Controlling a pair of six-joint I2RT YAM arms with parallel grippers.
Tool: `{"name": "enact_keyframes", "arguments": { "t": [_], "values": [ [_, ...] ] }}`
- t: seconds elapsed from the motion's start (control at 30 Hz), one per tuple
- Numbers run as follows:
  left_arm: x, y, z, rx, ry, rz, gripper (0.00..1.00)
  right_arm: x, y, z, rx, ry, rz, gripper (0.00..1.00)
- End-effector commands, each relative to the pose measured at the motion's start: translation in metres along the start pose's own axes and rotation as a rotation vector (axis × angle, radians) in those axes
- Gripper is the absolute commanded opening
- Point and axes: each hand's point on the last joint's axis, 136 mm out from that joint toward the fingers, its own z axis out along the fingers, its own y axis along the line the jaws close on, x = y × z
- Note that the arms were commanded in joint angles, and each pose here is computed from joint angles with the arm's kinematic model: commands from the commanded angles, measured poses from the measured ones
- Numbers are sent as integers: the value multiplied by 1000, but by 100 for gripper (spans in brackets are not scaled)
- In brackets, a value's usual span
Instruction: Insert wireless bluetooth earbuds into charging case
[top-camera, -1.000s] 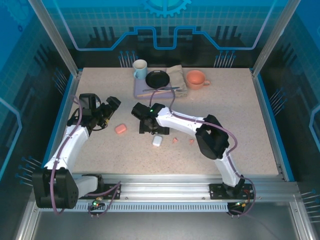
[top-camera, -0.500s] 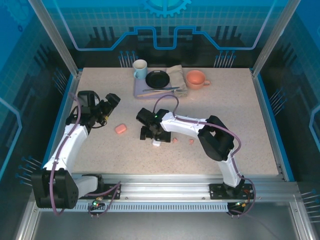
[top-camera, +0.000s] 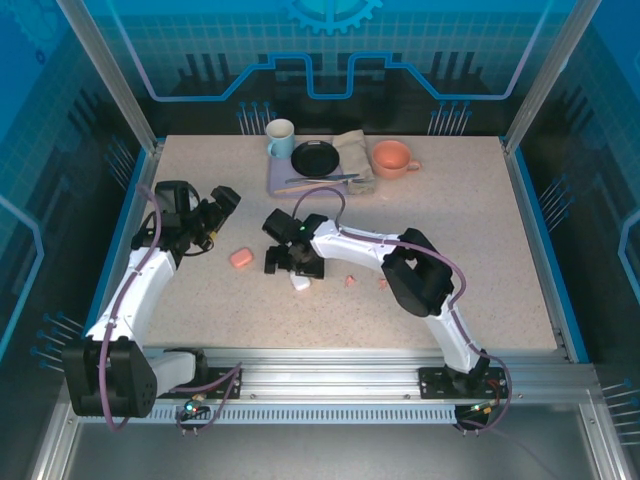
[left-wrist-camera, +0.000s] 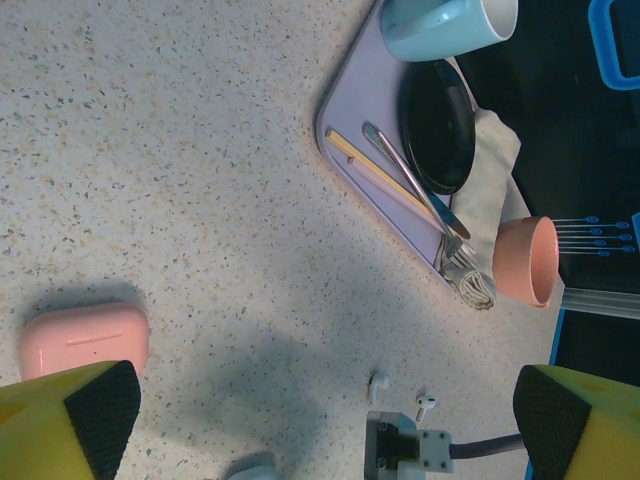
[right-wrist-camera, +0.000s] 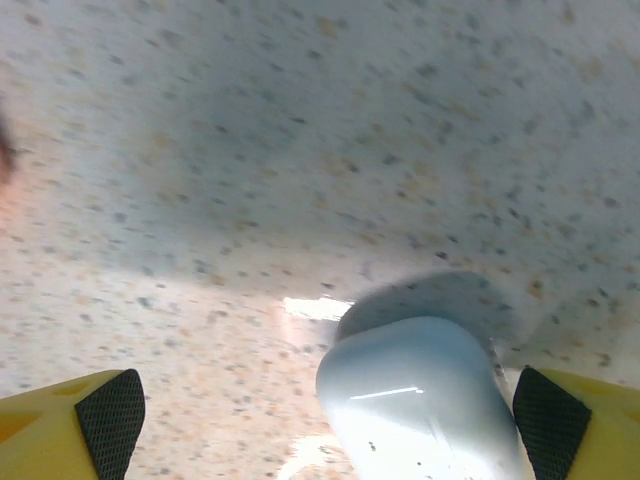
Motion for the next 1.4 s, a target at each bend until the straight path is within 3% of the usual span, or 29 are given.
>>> {"name": "enact_keyframes", "arguments": {
  "t": [0.0, 0.27, 0.6, 1.37],
  "values": [
    [-4, -9, -4, 25, -11, 11, 99, -10, 12, -10, -30, -31, -39, 98],
    [-17, -15, -4, 0, -35, 47, 99, 27, 24, -32, -27, -30, -123, 97],
    [-44, -29, -9, 3, -63, 56, 99, 85, 44, -7, -18, 70, -204, 97],
    [-45, -32, -12, 27, -72, 45, 99, 36, -15, 3, 94, 35, -119, 97]
  ]
}}
